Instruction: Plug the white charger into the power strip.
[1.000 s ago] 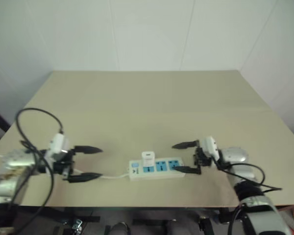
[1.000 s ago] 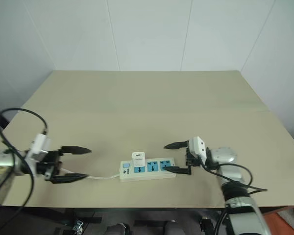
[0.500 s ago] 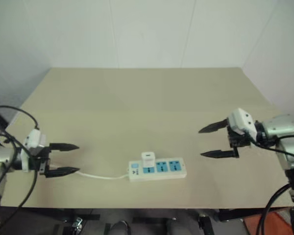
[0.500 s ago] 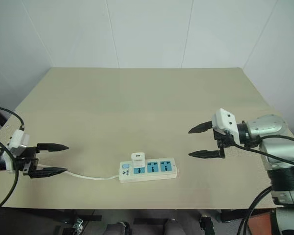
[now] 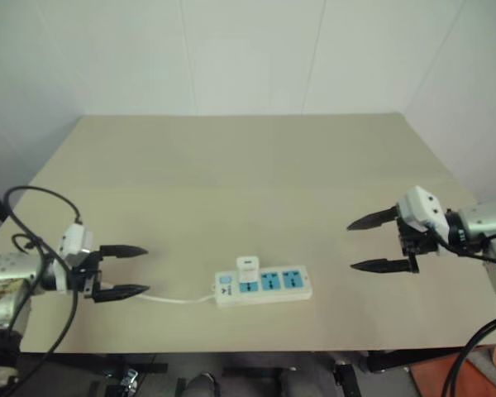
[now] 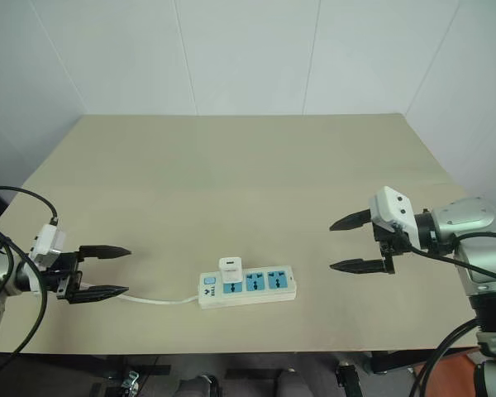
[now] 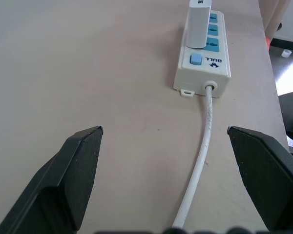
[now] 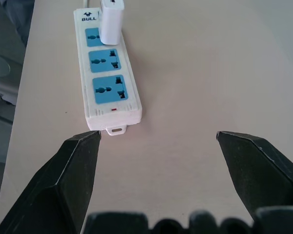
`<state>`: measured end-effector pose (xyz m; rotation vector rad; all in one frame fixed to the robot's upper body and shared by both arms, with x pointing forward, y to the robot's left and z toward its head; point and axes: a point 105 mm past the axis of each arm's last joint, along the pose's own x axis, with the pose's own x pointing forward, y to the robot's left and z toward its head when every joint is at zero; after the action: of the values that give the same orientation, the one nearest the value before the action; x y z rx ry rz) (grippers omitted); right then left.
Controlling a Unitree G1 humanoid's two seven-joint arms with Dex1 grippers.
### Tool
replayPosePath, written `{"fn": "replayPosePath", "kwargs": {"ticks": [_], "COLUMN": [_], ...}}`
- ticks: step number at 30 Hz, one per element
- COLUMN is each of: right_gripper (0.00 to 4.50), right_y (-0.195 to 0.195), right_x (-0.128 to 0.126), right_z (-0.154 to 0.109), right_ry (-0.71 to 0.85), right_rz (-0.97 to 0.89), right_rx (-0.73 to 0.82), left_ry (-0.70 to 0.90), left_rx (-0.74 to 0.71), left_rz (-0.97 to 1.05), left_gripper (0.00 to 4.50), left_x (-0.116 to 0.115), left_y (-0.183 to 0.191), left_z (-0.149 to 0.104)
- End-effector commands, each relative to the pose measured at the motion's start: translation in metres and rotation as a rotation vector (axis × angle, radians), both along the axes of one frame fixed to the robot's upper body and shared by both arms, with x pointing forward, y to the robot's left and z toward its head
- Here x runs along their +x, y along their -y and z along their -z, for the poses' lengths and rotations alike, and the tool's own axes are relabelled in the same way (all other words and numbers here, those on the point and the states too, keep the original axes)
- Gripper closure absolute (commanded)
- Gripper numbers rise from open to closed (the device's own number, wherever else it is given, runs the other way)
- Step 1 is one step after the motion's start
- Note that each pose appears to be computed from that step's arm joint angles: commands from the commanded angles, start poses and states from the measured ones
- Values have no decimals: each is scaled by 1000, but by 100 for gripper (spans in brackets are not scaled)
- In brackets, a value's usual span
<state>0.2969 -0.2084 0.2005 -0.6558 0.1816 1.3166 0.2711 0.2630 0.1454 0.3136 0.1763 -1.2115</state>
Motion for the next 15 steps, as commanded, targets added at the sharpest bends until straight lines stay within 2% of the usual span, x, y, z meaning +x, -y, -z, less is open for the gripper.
{"fn": "replayPosePath", "kwargs": {"ticks": [1,15], "right_gripper": [0,0], "right_y": [1,1], "right_x": [-2,-3], "right_z": [-13,-13], "right_ry": [45,41], "right_rz": [-6,-11], "right_rx": [8,31], "left_ry": [43,26], "left_rx": [7,-21], "left_rz": [-1,8], "left_gripper": [2,2], "left_x": [1,-2], "left_y": [1,11], "left_z": [-8,-1]}}
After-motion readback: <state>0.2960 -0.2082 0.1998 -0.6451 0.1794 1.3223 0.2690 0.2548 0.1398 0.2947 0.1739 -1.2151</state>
